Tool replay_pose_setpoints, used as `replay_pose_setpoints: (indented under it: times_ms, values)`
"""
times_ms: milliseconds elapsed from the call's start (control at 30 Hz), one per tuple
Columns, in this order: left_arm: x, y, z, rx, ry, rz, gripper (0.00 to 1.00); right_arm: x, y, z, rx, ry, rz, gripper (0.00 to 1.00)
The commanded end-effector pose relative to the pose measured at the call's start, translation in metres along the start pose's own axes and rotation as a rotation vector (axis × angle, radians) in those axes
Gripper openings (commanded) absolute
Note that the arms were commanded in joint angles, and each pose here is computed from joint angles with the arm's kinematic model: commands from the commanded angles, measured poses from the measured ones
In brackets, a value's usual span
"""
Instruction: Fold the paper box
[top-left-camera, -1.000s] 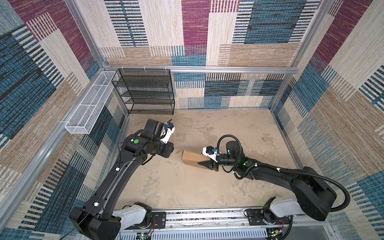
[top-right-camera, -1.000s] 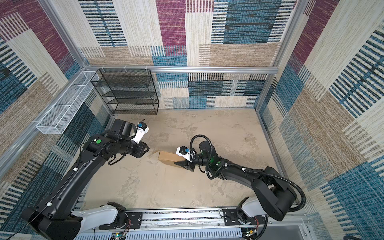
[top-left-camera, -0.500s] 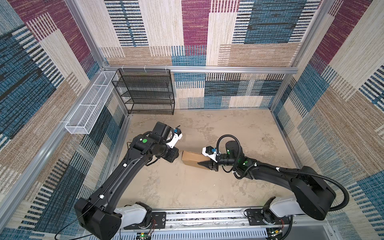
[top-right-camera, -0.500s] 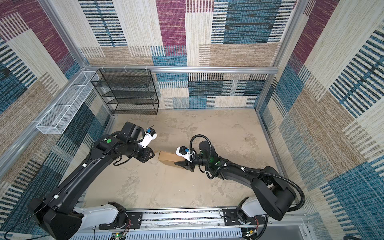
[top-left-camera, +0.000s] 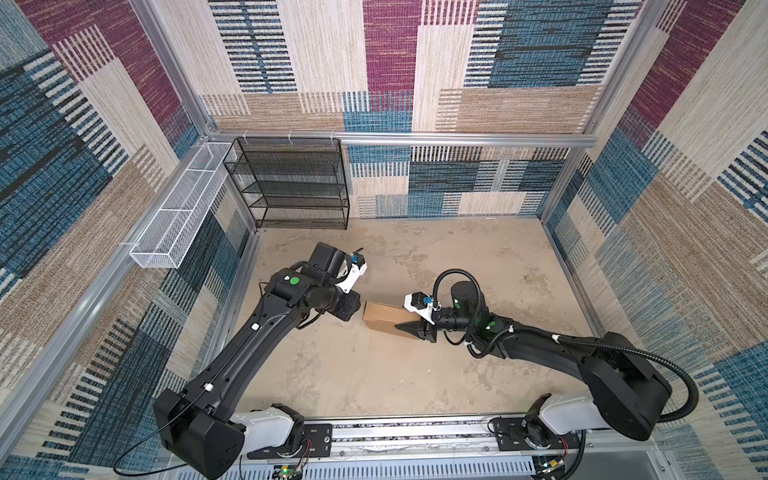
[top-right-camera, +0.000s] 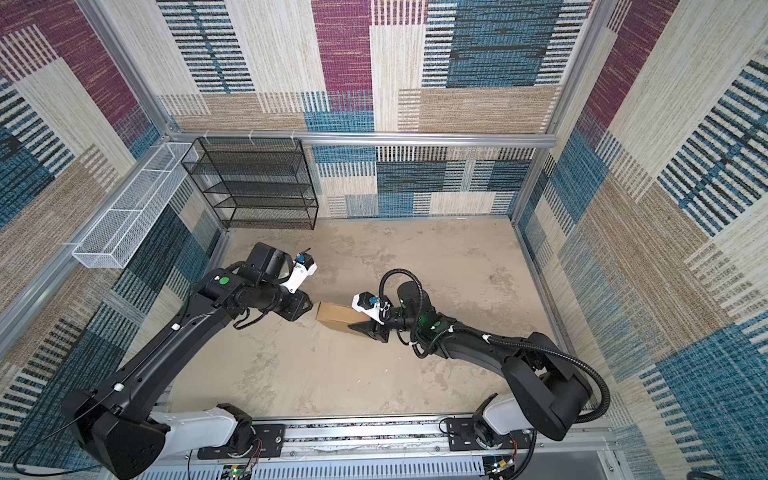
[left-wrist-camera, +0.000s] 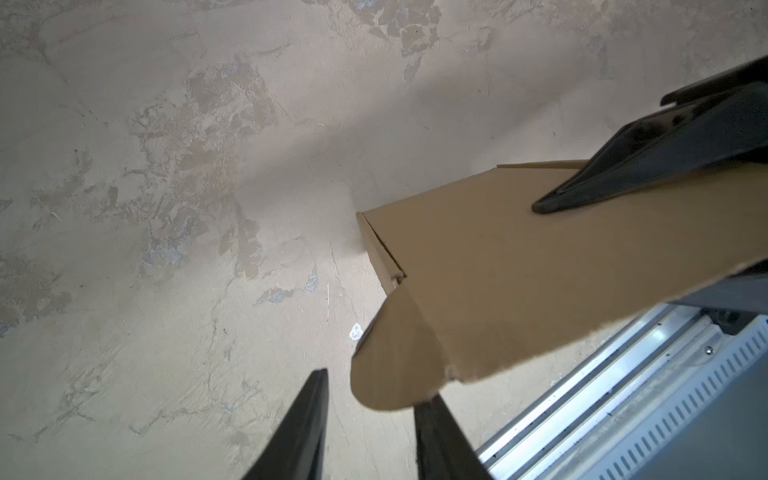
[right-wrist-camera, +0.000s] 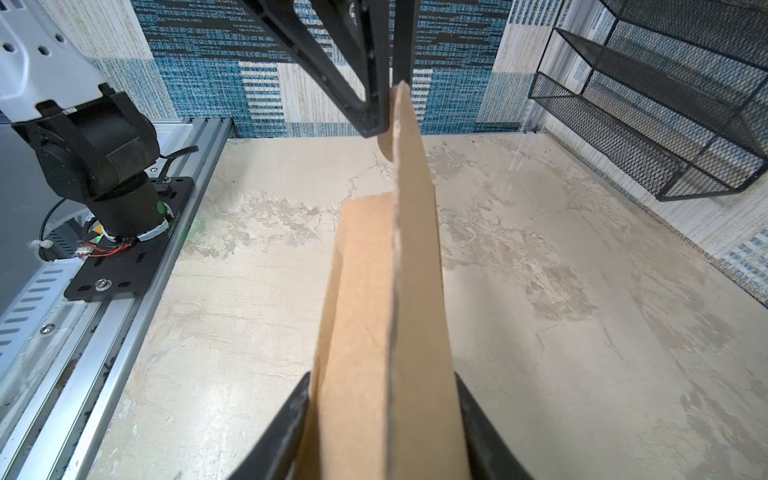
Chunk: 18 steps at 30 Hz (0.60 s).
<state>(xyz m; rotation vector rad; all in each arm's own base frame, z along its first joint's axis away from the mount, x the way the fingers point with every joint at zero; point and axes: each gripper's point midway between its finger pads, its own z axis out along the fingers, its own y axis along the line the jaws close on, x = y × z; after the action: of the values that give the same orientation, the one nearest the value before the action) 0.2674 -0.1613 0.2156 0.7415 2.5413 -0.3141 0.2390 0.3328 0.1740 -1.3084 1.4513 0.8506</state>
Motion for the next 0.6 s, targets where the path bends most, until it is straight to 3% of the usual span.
replay_pose_setpoints:
  times_ms: [0, 500, 567]
  values:
    - [-0.007, 0.001, 0.001, -0.007, -0.015, 0.02, 0.38, -0.009, -0.003, 0.0, 0.008, -0.021, -0.022, 0.41]
    - [-0.01, -0.015, 0.002, 0.089, -0.027, -0.022, 0.23, -0.007, -0.006, 0.0, 0.028, -0.013, -0.028, 0.4]
    - [-0.009, -0.016, 0.003, 0.095, -0.023, -0.029, 0.17, -0.006, -0.007, 0.0, 0.029, -0.011, -0.025, 0.39]
